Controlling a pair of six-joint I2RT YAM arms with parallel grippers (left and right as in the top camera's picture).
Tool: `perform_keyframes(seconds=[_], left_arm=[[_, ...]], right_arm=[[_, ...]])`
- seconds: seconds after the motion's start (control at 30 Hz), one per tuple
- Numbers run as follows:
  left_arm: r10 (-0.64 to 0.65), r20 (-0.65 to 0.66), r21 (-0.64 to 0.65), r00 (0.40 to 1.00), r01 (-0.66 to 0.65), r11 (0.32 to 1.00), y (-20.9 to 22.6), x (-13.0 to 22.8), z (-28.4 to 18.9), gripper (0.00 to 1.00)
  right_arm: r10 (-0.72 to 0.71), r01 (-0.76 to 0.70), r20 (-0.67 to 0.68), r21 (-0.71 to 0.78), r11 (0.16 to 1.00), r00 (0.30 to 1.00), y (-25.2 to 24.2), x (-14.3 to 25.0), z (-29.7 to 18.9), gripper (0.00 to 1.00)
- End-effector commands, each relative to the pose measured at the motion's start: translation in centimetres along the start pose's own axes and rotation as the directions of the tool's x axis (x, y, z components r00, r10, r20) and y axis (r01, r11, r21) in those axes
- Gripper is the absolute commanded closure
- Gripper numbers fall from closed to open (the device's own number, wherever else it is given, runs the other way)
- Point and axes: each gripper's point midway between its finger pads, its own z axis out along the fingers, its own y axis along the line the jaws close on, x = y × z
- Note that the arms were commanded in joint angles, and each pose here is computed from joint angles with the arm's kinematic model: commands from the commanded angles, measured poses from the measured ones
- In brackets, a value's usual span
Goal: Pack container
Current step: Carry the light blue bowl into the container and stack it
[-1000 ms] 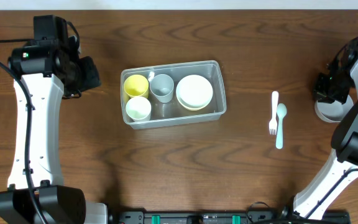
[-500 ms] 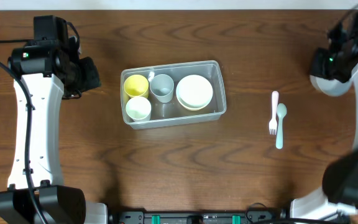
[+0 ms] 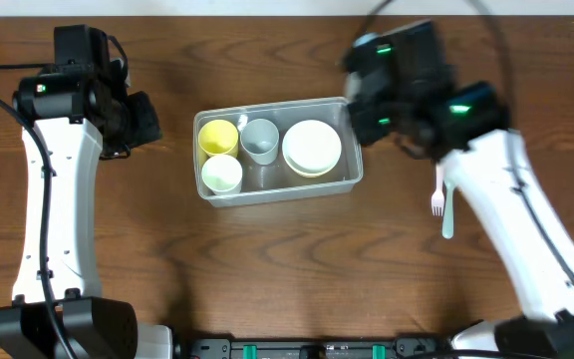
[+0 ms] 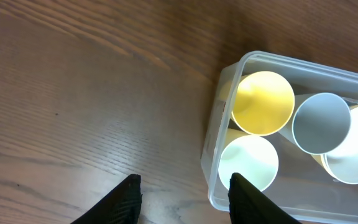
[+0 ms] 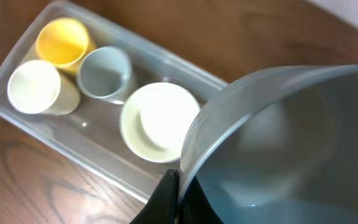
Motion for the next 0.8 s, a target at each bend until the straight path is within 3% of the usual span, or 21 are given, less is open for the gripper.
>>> perform_keyframes(seconds=[0.0,0.4,0.6,0.77], left_arm=[[-0.003,-0.016,-0.001,1.0,0.003,1.0,0.0,0.3,0.3,0.53],[-0.003,-0.014,-0.001,1.0,0.003,1.0,0.0,0.3,0.3,0.53],[-0.003,-0.014,-0.001,1.0,0.003,1.0,0.0,0.3,0.3,0.53],[-0.003,-0.015,-0.001,1.0,0.003,1.0,0.0,0.3,0.3,0.53]], right_arm=[[-0.081,0.08,-0.073,-0.018,0.997,0.994,2.2,0.7,4.0,0.99],[-0.192,0.172,-0.251,-0.1,0.98,0.949,6.0,4.6,13.9,0.97],[-0.19,0.179,-0.26,-0.064,0.982,0.947,5.3,4.7,14.1,0.57],[-0.118,0.143,-0.225,0.099,0.985,0.967,2.3,2.9,11.3,0.56]])
